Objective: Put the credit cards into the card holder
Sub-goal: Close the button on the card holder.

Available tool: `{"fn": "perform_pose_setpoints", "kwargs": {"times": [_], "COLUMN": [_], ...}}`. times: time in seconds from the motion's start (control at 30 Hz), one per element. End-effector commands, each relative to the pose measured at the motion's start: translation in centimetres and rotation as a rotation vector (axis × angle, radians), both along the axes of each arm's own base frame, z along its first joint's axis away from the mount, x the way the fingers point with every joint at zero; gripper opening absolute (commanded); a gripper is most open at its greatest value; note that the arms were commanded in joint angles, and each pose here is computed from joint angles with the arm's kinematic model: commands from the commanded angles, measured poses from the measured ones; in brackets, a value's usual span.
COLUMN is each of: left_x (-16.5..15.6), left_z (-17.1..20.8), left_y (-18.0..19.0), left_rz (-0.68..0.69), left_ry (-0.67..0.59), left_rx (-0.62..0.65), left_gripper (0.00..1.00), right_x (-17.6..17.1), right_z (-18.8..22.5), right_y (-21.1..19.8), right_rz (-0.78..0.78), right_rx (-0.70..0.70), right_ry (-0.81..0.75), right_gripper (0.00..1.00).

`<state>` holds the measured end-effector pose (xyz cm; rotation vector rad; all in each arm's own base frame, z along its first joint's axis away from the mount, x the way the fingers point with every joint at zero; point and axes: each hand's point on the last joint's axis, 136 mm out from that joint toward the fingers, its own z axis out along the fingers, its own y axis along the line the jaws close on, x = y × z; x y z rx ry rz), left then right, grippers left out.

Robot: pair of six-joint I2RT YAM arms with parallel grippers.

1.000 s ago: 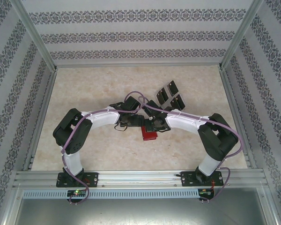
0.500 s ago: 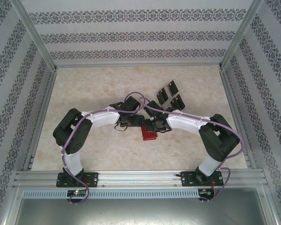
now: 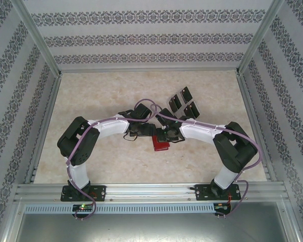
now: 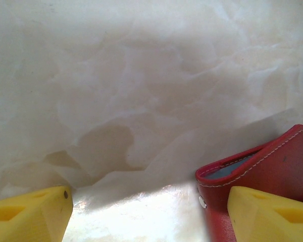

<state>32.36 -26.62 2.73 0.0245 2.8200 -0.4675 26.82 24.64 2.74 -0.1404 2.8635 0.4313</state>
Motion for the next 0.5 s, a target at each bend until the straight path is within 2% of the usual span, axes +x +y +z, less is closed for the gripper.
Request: {"fn": "perform_pose_setpoints", "kwargs": {"times": [0.0,0.23,0.47], "left_x": [-0.5,-0.5,-0.4], "left_z": [-1.7,-1.8,-1.5], "left_y": [-1.9,-1.9,-2.0], "left_rz": [-0.053,-0.055,-0.053], "left_ry": [0.041,0.041,0.039], "left_rx": [-0.062,-0.063,-0.063], "left_gripper": [0.81,0.82,0.81], "right_x": [-2.8,-2.7,-1.1], "right_z": [-4.4,-3.9,1.0], "right_y": [-2.9,-2.6,1.0], "right_rz": [-0.045,-0.075,-0.020], "right_rx": [-0.102,-0.028,0.140], "right_ry": [0.130,0.132,0.071], "right_gripper": [0.00,0.02,0.31]}}
